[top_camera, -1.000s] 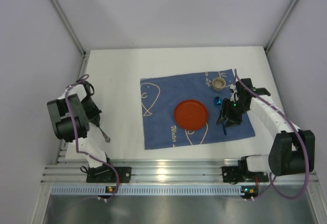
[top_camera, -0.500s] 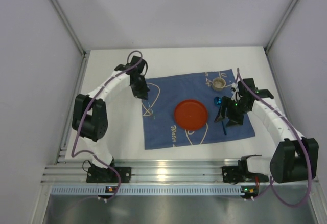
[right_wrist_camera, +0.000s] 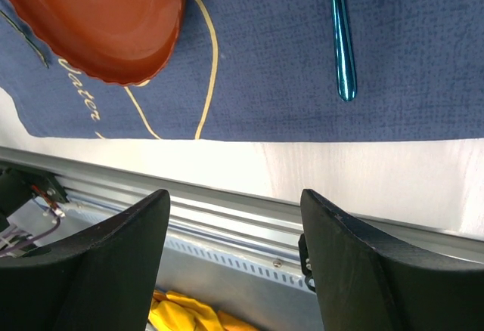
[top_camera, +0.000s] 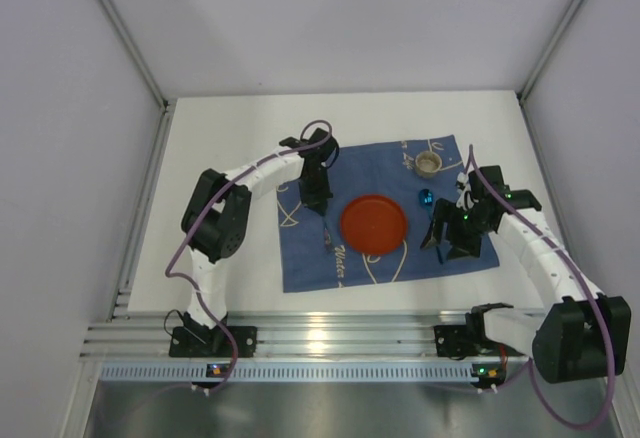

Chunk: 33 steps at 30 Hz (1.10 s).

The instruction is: Set the dinner table for one person

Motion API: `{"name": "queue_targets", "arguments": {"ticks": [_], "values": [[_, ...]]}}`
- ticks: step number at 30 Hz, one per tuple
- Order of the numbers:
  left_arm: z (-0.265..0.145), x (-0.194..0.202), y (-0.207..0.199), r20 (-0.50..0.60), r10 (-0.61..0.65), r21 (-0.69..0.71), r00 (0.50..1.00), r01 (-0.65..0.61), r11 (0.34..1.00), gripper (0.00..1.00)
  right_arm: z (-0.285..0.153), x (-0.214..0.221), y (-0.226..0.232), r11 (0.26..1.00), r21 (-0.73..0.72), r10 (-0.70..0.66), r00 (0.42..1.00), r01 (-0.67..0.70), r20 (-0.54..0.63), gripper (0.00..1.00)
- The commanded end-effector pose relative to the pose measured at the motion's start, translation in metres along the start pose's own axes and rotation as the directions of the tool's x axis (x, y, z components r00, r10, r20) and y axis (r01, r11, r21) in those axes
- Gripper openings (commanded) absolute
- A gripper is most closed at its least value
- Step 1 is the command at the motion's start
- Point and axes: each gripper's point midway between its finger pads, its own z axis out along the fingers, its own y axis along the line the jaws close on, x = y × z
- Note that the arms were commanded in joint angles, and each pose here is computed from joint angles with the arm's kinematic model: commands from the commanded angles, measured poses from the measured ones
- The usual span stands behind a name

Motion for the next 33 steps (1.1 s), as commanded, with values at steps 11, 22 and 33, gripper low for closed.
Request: {"name": "queue_targets", "arguments": {"ticks": [11,22,33], "values": [[-0.017,0.022,0.025,0.039,0.045,-0.108,0.998,-0.041,0.993,0.0,-0.004,-0.002,0.001,1.0,0.003,-0.012,1.0,0.012,0.023,0.72],[-0.029,0.026,0.021,0.043,0.029,-0.073,0.999,-0.026,0.997,0.31,-0.01,-0.003,0.001,1.0,0.013,-0.019,0.999,0.018,0.043,0.82],[-0.149,-0.048,0.047,0.545,0.263,-0.182,0.796,-0.194,0.964,0.77,-0.036,-0.006,0.02,0.995,-0.067,-0.063,0.989,0.072,0.136,1.0]]}}
